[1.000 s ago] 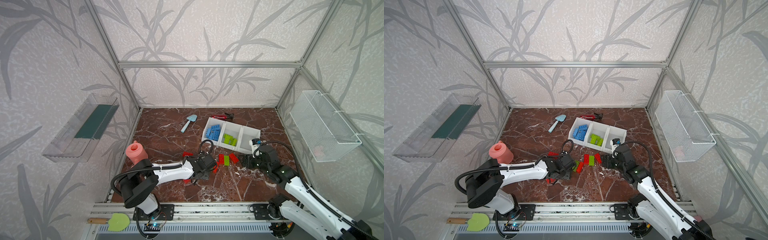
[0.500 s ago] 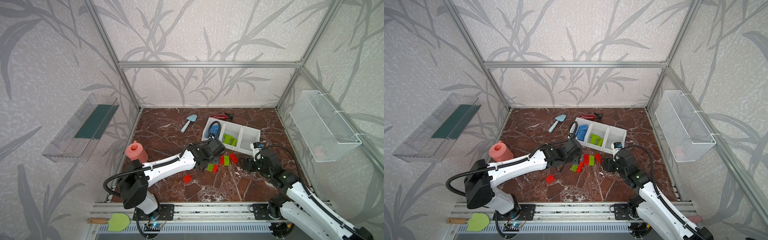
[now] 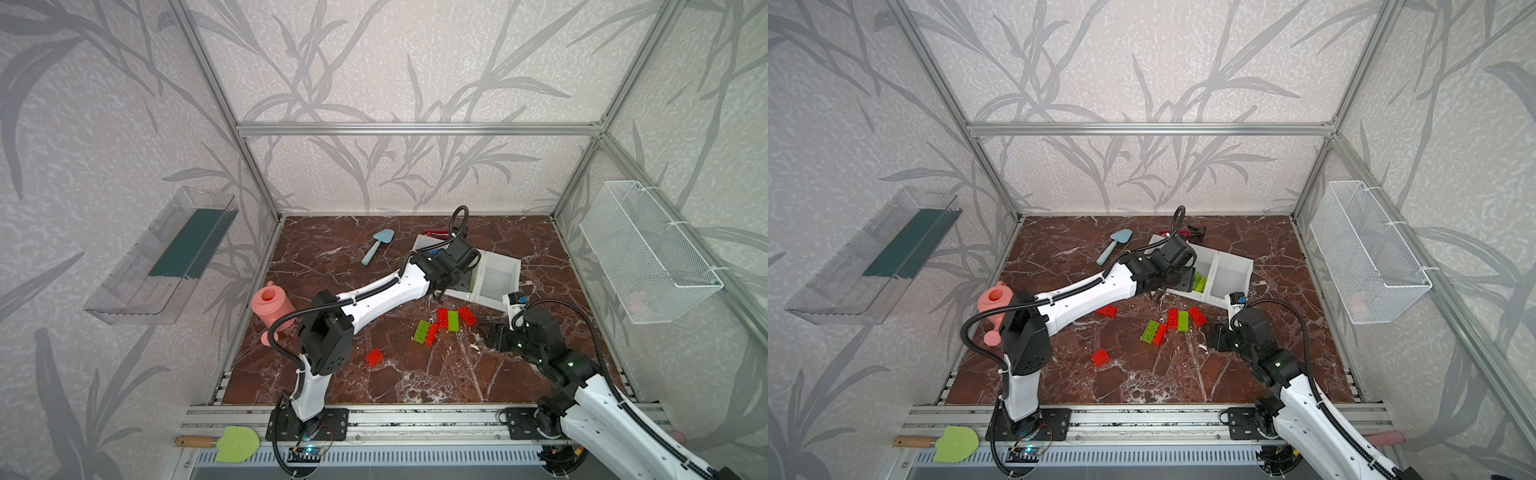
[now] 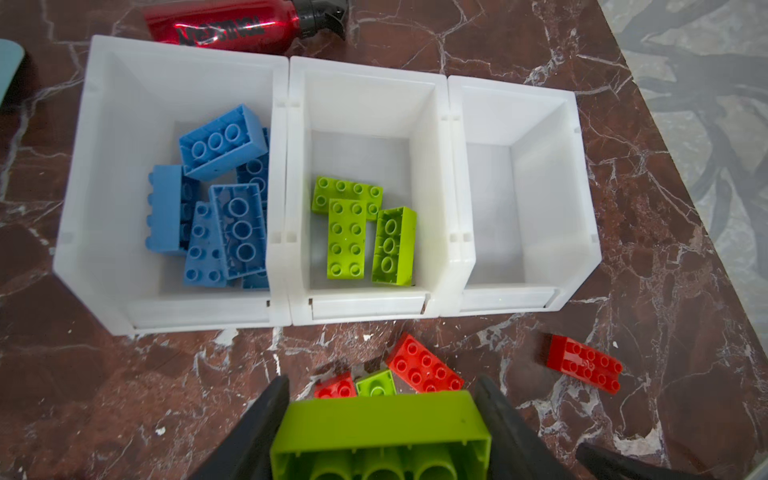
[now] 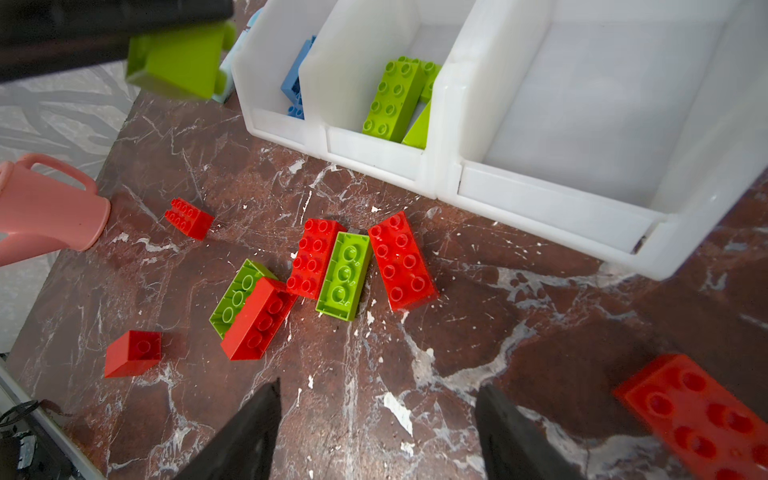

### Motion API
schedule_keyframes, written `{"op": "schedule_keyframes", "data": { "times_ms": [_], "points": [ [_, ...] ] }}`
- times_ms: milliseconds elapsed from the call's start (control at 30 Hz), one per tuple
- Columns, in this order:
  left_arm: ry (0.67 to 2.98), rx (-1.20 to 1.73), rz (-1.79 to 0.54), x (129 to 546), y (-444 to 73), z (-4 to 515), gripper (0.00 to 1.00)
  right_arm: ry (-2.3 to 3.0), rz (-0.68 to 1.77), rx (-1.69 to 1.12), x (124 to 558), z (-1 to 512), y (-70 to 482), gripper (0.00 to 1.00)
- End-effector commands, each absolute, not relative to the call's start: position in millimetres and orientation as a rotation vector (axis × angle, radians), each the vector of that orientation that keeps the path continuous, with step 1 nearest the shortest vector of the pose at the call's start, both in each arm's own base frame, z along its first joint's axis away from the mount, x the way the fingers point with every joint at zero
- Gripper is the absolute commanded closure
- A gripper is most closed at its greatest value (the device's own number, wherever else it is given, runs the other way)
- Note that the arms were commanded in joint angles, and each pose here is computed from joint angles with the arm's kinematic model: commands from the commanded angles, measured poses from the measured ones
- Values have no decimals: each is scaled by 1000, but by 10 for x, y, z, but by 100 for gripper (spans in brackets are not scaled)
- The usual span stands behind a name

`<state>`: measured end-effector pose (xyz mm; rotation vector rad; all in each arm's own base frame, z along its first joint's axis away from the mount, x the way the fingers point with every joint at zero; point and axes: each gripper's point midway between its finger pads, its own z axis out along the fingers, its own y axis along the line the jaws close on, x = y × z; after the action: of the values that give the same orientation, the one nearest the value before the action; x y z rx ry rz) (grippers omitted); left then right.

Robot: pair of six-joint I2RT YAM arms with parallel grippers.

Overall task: Sort the legos into containers by color
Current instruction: 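Carry the lime-green brick with the left gripper into the middle compartment, then withdraw the left gripper while the right gripper lowers onto a lime-green brick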

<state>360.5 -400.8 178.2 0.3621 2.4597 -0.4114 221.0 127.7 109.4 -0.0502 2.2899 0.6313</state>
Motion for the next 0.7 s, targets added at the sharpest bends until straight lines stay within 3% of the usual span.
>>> {"op": "schedule_keyframes", "data": {
  "times_ms": [0, 400, 667],
  "points": [
    [2497, 435, -417, 3705, -4109, 1703, 45, 2254, 641, -55, 2215, 1130, 1282, 25],
    [2579, 422, -457, 4310, -4336, 1290, 43, 2262, 630, -82, 2202, 1074, 1291, 25],
    [2569, 437, -485, 4324, -4340, 1354, 19, 2340, 531, -87, 2173, 972, 1301, 28]
  ]
}}
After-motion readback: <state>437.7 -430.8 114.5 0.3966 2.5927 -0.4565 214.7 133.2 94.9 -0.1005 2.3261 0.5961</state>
